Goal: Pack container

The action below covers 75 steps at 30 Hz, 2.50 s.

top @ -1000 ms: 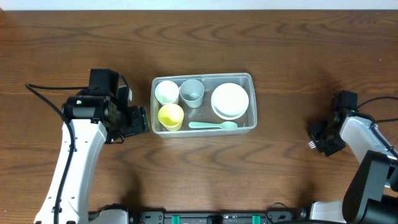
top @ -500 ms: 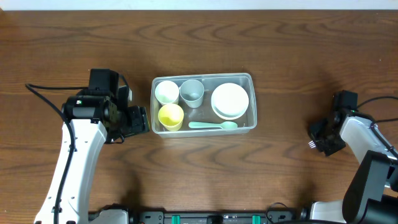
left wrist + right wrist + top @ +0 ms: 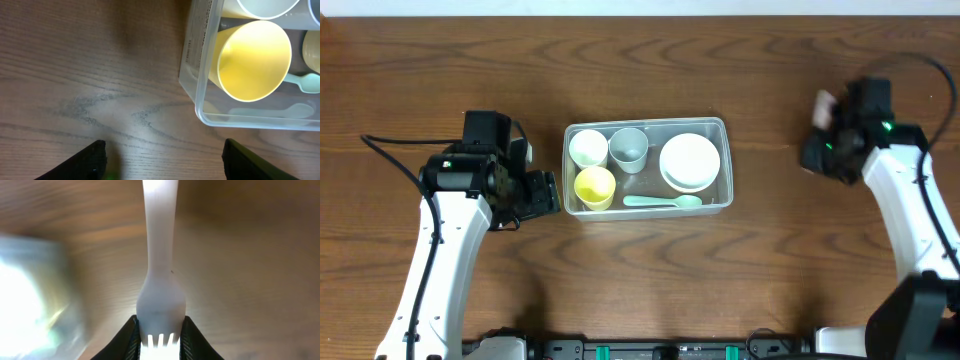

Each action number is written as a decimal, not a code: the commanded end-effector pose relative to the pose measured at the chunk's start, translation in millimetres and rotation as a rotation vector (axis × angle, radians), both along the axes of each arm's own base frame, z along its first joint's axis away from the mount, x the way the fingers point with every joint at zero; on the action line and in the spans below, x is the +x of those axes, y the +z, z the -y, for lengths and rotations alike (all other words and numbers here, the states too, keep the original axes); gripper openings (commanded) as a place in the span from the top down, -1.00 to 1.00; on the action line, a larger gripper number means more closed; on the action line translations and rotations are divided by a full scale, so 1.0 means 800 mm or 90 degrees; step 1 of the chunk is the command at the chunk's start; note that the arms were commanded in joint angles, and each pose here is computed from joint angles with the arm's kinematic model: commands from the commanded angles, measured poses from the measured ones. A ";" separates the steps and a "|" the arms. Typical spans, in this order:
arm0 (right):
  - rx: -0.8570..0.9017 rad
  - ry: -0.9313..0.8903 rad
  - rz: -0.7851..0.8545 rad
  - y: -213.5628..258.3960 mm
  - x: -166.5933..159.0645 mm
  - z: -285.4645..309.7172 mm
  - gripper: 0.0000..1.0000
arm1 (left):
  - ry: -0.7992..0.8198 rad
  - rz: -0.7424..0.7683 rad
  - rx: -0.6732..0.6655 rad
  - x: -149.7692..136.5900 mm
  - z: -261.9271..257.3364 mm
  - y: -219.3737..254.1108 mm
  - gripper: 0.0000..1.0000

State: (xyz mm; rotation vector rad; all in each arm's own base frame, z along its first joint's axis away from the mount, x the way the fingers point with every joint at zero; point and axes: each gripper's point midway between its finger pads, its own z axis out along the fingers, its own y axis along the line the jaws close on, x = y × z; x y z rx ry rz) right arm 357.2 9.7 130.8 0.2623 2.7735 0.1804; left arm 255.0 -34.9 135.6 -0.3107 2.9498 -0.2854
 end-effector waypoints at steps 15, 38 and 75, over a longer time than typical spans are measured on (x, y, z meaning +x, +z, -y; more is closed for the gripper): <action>-0.209 1.052 0.160 0.044 -0.089 -0.266 0.98 | -0.005 0.008 0.018 0.000 -0.006 0.001 -0.49; -0.223 0.991 0.059 -0.019 -0.065 -0.263 -0.09 | 0.010 0.015 0.155 0.004 -0.052 0.000 -0.50; -0.088 -0.006 0.309 0.201 -0.024 -0.022 -0.98 | -0.011 0.389 0.156 -0.036 -0.045 0.176 -0.96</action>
